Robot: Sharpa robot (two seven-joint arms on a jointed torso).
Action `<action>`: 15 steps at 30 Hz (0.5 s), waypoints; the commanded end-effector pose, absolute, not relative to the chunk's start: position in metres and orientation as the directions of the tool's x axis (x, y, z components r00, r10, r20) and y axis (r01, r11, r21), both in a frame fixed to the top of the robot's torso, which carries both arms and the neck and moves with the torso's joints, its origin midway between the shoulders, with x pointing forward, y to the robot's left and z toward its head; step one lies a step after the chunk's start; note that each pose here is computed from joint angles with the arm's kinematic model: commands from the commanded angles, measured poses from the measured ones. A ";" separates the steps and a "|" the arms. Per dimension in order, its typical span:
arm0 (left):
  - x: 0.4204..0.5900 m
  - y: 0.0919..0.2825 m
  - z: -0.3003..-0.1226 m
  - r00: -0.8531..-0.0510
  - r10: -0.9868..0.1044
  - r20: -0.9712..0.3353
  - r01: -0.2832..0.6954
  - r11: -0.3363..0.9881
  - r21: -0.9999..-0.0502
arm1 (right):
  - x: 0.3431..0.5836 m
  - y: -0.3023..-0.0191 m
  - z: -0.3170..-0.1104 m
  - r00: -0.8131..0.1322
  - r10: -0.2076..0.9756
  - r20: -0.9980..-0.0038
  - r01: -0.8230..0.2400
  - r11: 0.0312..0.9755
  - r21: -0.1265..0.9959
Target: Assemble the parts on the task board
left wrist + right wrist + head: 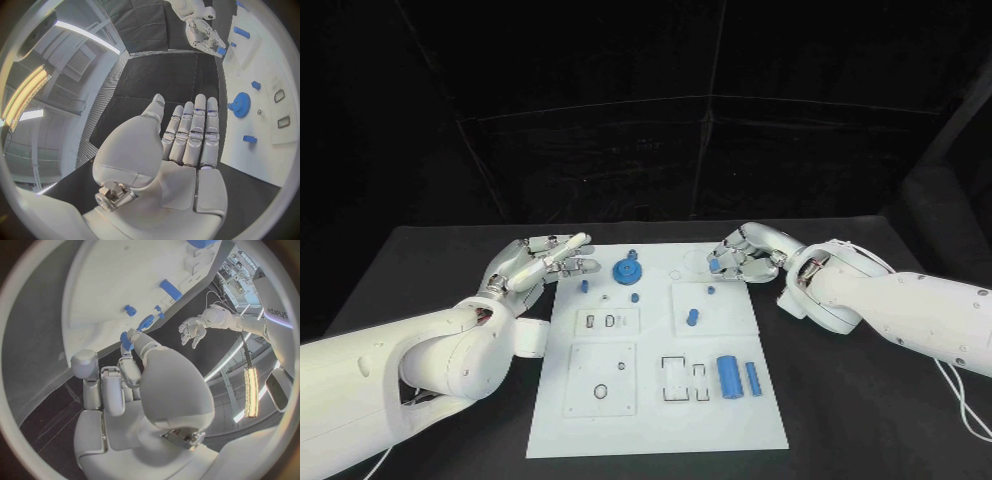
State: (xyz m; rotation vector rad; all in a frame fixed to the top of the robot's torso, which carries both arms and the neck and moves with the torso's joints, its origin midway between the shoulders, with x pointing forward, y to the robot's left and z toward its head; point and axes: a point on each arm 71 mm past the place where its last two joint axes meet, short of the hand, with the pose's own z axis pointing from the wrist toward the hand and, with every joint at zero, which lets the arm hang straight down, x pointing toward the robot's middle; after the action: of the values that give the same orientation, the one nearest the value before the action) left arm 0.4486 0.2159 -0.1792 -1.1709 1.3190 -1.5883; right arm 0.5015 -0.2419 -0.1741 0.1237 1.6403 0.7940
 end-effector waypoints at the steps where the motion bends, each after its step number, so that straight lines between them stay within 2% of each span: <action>1: 0.448 0.215 -0.178 -0.316 -0.931 0.182 0.000 -0.192 -0.981 | 0.500 -0.229 -0.172 -0.233 0.492 -0.839 -0.278 0.793 0.542; 8: 0.451 0.217 -0.178 -0.309 -0.934 0.178 0.004 -0.189 -0.982 | 0.497 -0.181 -0.173 -0.275 0.467 -0.841 -0.257 0.807 0.532; 15: 0.453 0.223 -0.179 -0.290 -0.940 0.178 0.005 -0.188 -0.982 | 0.494 -0.143 -0.174 -0.308 0.440 -0.843 -0.286 0.802 0.524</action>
State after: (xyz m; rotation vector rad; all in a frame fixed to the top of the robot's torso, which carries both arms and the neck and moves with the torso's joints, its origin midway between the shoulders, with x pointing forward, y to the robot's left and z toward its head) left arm 0.4528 0.2223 -0.1804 -1.1733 1.3092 -1.5686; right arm 0.4929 -0.1416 -0.1732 0.1194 1.7271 0.7898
